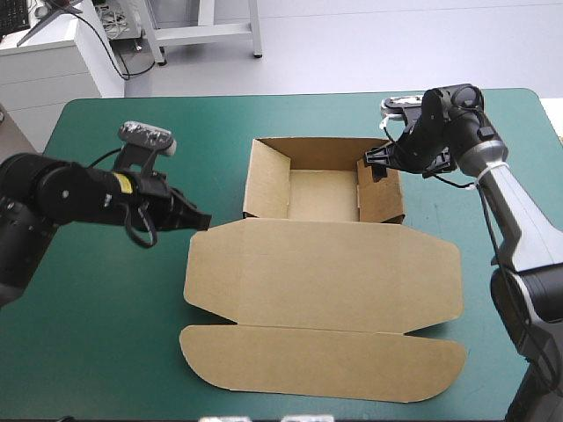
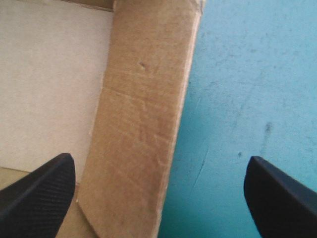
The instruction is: Fold the box
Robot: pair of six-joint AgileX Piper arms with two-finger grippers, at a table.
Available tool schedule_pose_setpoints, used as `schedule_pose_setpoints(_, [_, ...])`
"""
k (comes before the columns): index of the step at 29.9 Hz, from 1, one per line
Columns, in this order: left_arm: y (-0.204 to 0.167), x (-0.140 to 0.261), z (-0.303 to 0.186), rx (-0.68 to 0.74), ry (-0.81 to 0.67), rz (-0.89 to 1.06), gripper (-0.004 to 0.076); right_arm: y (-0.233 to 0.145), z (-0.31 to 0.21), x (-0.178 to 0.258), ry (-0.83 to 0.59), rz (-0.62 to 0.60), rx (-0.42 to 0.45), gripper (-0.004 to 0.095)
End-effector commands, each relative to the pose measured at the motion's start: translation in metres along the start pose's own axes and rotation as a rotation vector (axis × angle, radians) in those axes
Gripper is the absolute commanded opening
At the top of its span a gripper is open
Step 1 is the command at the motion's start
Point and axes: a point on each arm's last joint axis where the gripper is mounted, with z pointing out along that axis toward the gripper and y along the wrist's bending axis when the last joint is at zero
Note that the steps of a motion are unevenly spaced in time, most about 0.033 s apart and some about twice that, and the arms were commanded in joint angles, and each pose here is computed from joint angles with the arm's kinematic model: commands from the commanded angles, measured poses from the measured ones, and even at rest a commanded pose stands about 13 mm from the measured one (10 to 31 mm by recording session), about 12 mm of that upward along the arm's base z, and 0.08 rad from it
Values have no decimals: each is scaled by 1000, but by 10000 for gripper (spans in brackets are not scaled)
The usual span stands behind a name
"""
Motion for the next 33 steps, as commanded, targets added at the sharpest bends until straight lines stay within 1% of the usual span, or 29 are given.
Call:
schedule_pose_setpoints(1, [-5, 31, -21, 7, -51, 11, -8, -5, -3, -6, -32, 20, -7, 851])
schedule_pose_setpoints(3, [-6, 46, -26, 10, -65, 9, -8, -5, 10, -8, -10, 27, -20, 851])
schedule_pose_setpoints(7, [-8, 78, -30, 24, -89, 4, -8, 0, 35, -10, 39, 56, -82, 851])
schedule_pose_setpoints(10, [-8, 96, -32, 23, -97, 4, -8, 5, 40, -10, 57, 59, -137, 850])
schedule_pose_setpoints(13, [-8, 109, -35, 21, -115, 7, -8, 7, 40, -10, 53, 66, -156, 816])
schedule_pose_setpoints(15, [-8, 116, -38, 15, -131, 11, -8, 7, 40, -9, 60, 65, -156, 741])
schedule_pose_setpoints(17, [-9, 122, -41, 15, -150, 14, -8, 7, 40, -8, 78, 62, -151, 611])
schedule_pose_setpoints(19, [-9, 127, -44, 12, -173, 17, -8, 6, 40, -7, 90, 58, -144, 408])
schedule_pose_setpoints(22, [-9, 135, -46, 7, -187, 22, -8, 7, 40, -6, 92, 59, -153, -8])
schedule_pose_setpoints(26, [-8, 147, -45, 7, -188, 22, -8, 7, 39, -8, 80, 40, -160, -9])
schedule_pose_setpoints(28, [-8, 152, -46, 7, -193, 23, -8, 4, 34, -9, 55, 20, -148, -19])
schedule_pose_setpoints(30, [-9, 156, -46, 9, -197, 24, -8, -4, 21, -13, 10, 5, -143, -19])
schedule_pose_setpoints(33, [-9, 160, -50, 10, -212, 28, -8, -30, -9, -19, -79, 46, -118, -19])
